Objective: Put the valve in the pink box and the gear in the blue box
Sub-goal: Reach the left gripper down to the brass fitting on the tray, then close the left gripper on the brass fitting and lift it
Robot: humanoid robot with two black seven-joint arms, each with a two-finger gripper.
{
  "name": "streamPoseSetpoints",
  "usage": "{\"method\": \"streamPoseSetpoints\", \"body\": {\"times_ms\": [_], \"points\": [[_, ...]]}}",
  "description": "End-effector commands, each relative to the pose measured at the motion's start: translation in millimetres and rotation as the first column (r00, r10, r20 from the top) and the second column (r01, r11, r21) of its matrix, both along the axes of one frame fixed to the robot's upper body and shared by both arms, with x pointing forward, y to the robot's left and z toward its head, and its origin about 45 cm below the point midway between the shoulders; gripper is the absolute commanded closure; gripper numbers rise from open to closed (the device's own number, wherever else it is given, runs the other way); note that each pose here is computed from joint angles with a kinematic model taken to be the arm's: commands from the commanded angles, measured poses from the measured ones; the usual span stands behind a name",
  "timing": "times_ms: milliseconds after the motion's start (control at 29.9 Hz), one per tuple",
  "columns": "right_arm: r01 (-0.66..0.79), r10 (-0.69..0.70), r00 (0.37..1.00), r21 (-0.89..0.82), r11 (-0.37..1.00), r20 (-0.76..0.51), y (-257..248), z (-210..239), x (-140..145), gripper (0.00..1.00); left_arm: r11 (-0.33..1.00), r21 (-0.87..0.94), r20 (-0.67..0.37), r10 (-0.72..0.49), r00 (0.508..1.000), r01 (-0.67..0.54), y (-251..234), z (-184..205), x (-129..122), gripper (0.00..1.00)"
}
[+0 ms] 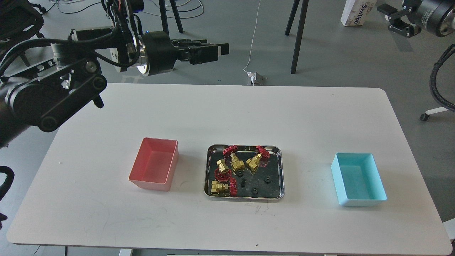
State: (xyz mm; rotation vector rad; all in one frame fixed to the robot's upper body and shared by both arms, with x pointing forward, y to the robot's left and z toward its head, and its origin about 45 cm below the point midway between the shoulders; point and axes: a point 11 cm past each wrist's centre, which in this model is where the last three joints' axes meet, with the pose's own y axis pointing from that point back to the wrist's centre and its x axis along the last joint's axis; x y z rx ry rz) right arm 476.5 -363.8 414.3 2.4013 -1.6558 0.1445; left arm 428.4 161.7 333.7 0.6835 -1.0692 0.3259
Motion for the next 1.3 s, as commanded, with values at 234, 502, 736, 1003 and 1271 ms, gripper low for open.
{"method": "streamPoseSetpoints", "body": {"times_ms": [234,502,736,1003,1271], "points": [[-0.002,0.002,1.0,-0.003,1.0,0.022,1.9,11.0,1.6,0.01,0.839,0.49,0.208,-0.377,0.902,0.238,-26.1,-95.2,-55.9,0.16],[-0.001,0.001,1.0,-0.004,1.0,0.022,1.2,11.3,1.4,0.01,0.843,0.466,0.118,-0.359,0.926,0.267,-27.6,-148.3,-83.7,0.06],[0.0,0.0,1.0,-0.004,1.0,0.019,0.8,9.8,1.3,0.01,0.852,0.456,0.037,-0.307,0.951,0.257,-14.3,-185.7,-96.6,0.05],[-0.001,0.001,1.0,-0.006,1.0,0.017,1.3,8.3,1.3,0.01,0.863,0.435,0.013,-0.293,0.956,0.259,-36.9,-200.6,-91.8,0.06],[0.0,0.001,1.0,-0.03,1.0,0.019,1.1,7.4,1.6,0.01,0.868,0.441,-0.026,-0.24,0.971,0.226,-33.3,-226.6,-86.8,0.07]]}}
